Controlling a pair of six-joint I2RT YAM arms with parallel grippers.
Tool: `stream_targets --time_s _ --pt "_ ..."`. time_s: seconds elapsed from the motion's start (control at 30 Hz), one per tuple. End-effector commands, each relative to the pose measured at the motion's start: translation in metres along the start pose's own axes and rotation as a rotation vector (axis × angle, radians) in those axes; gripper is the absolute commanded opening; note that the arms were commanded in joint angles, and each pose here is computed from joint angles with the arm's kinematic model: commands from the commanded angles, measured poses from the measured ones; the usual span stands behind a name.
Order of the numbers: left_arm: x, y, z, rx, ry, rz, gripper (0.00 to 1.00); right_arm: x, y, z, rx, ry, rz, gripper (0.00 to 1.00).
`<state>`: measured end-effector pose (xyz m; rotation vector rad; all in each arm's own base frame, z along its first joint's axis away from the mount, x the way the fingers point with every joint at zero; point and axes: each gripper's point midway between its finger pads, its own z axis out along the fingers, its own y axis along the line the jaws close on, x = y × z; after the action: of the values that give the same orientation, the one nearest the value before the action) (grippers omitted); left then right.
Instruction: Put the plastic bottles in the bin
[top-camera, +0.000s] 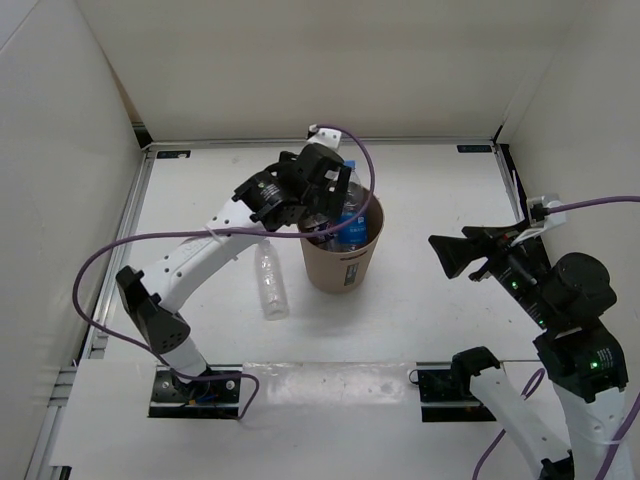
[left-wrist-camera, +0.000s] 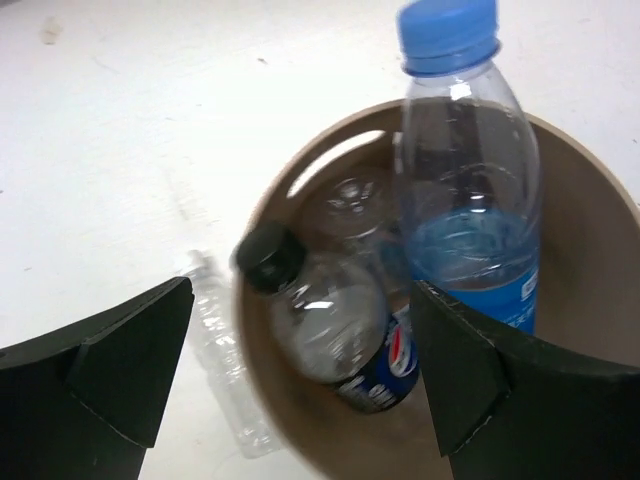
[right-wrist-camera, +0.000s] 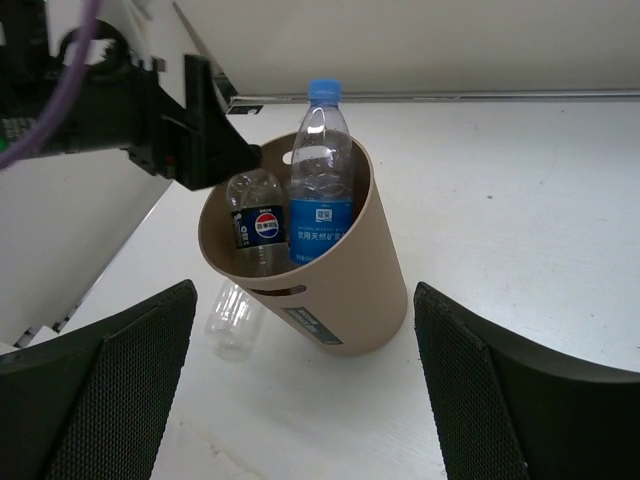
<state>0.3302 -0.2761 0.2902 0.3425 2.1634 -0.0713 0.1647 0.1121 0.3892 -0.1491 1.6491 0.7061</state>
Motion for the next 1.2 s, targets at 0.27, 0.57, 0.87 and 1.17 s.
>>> stream_targets --time_s 0.27,0.57,0.87,1.17 --pt "-0.014 0.136 -0.113 -0.341 -0.270 -0.164 1.00 -0.016 0.002 -0.010 0.009 -0.058 -0.035 0.90" --pt "0.095 0.125 -0.042 -0.150 0.046 -0.400 1.00 -0.009 0.005 -0.003 -0.019 -0.040 -0.014 0.90" --pt "0.145 0.082 0.015 -0.041 0.258 -0.417 1.00 -0.009 0.004 -0.006 -0.011 -0.038 -0.019 0.90" --pt "0.190 0.062 0.057 0.011 0.379 -0.452 1.00 -0.005 0.002 -0.004 -0.008 -0.024 -0.021 0.90"
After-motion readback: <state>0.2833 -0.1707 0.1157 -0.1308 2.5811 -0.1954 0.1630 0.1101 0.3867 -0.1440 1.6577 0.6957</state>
